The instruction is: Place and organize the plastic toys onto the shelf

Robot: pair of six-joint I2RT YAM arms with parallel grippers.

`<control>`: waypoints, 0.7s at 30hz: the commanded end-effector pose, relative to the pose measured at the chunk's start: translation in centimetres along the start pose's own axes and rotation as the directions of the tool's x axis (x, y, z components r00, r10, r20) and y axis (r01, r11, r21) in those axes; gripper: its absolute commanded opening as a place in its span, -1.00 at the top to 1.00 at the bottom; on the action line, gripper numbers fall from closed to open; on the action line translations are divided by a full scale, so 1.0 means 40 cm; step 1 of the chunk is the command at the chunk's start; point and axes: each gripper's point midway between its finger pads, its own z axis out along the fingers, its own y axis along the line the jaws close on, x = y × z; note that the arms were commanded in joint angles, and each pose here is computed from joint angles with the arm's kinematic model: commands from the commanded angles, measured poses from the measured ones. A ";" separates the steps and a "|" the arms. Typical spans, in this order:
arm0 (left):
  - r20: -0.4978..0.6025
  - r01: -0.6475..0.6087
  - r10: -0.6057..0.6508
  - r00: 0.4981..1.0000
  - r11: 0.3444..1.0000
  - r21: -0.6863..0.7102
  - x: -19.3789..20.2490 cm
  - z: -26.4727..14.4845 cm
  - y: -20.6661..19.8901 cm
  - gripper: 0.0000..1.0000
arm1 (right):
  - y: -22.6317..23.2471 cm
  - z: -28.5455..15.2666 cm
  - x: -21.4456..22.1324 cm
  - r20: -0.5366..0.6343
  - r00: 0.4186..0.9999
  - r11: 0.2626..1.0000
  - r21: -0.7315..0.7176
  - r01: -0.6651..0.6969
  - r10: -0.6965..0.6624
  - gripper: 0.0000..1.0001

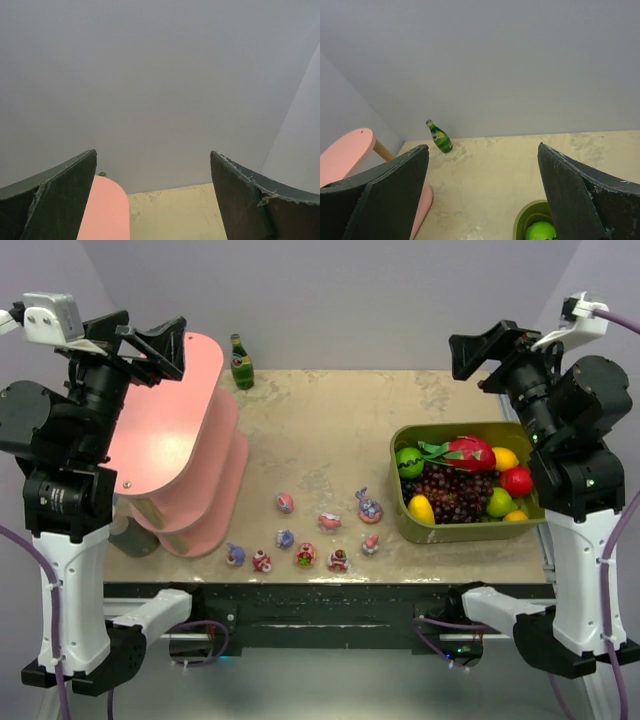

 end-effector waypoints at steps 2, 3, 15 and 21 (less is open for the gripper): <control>-0.008 0.004 -0.003 1.000 1.000 0.009 0.015 -0.003 0.000 -0.99 | 0.012 0.018 0.078 -0.124 0.991 0.998 -0.059 0.036 -0.043 -0.89; -0.008 0.002 -0.002 1.000 1.000 0.003 0.018 -0.005 0.003 -0.99 | 0.020 0.022 0.100 -0.153 0.987 0.996 -0.084 0.028 -0.041 -0.89; -0.121 0.036 -0.032 0.992 0.999 0.030 0.134 0.016 0.004 -0.99 | 0.213 0.003 0.483 -0.501 0.865 0.992 -0.120 -0.038 -0.027 -0.69; -0.186 0.064 -0.063 0.981 0.998 0.004 0.195 0.019 0.018 -0.99 | 0.335 -0.100 0.678 -0.619 0.780 0.989 -0.148 -0.008 -0.087 -0.75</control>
